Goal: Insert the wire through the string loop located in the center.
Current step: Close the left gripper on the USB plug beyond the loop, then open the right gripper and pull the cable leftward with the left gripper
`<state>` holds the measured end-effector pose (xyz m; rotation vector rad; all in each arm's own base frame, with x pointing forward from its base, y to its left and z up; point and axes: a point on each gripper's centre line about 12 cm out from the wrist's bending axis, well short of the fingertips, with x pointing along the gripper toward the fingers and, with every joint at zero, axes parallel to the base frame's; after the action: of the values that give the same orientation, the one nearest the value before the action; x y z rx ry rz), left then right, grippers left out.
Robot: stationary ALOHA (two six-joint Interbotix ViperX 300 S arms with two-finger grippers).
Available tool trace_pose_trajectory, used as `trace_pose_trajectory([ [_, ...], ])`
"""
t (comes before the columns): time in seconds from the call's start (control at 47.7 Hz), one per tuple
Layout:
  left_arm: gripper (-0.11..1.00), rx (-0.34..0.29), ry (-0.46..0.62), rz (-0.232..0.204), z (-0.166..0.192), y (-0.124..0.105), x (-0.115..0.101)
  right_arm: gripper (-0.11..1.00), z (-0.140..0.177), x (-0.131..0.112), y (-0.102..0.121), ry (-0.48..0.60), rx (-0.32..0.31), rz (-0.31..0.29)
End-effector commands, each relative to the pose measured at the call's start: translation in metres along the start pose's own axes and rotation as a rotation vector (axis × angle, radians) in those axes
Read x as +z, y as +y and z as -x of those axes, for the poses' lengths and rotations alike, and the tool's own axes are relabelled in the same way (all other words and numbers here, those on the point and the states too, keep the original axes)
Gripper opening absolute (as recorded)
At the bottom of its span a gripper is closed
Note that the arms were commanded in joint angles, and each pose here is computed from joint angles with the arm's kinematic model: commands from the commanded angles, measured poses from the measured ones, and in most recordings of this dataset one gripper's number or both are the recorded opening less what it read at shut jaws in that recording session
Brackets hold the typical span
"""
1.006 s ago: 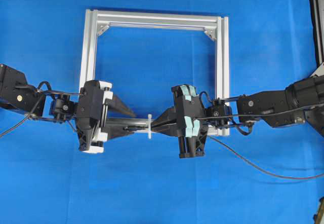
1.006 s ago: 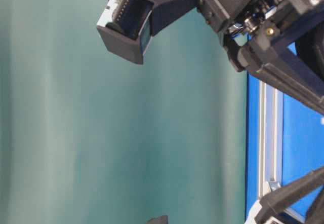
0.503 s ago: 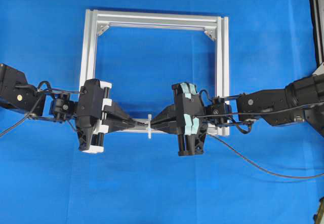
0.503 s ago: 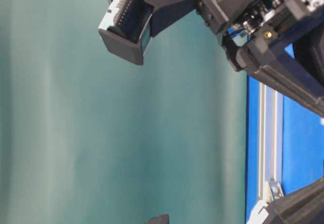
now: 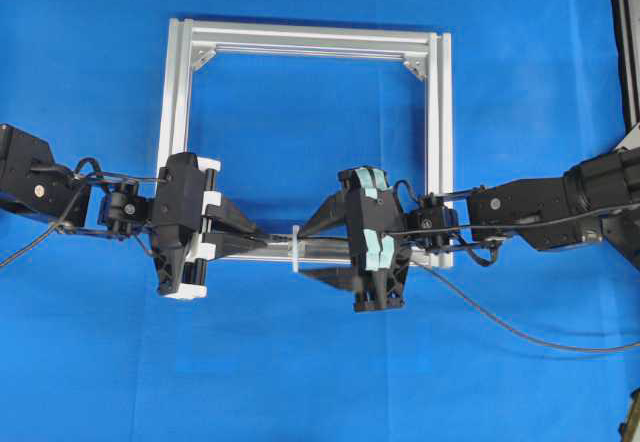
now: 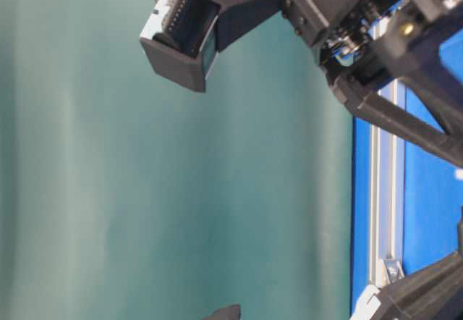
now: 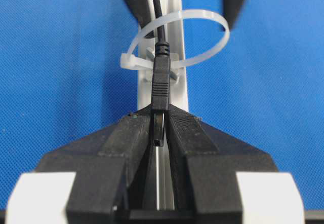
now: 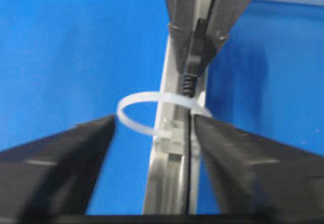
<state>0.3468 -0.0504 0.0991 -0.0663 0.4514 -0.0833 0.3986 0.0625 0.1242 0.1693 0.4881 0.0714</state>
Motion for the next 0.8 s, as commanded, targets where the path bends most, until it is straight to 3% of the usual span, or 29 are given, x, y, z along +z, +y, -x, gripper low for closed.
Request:
trace_pose_trajectory([
  [0.0, 0.05, 0.000, -0.035, 0.004, 0.001, 0.000, 0.011, 0.76, 0.001, 0.011, 0.002, -0.030, 0.005, -0.003],
  [0.063, 0.05, 0.000, -0.035, 0.004, 0.001, 0.000, 0.011, 0.90, 0.001, 0.011, 0.002, -0.030, 0.005, -0.003],
  [0.105, 0.05, 0.000, -0.035, 0.004, 0.001, 0.000, 0.011, 0.93, 0.002, 0.011, 0.002, -0.030, 0.005, -0.003],
  [0.189, 0.05, 0.000, -0.034, 0.006, 0.001, 0.000, 0.010, 0.89, 0.002, 0.010, 0.002, -0.030, 0.005, -0.003],
  [0.482, 0.05, -0.007, -0.030, 0.005, 0.004, -0.002, 0.009, 0.89, 0.004, 0.008, 0.002, -0.009, 0.003, -0.002],
  [0.776, 0.05, -0.011, -0.023, 0.020, 0.035, -0.001, -0.004, 0.89, 0.005, 0.006, 0.005, 0.008, 0.008, 0.001],
])
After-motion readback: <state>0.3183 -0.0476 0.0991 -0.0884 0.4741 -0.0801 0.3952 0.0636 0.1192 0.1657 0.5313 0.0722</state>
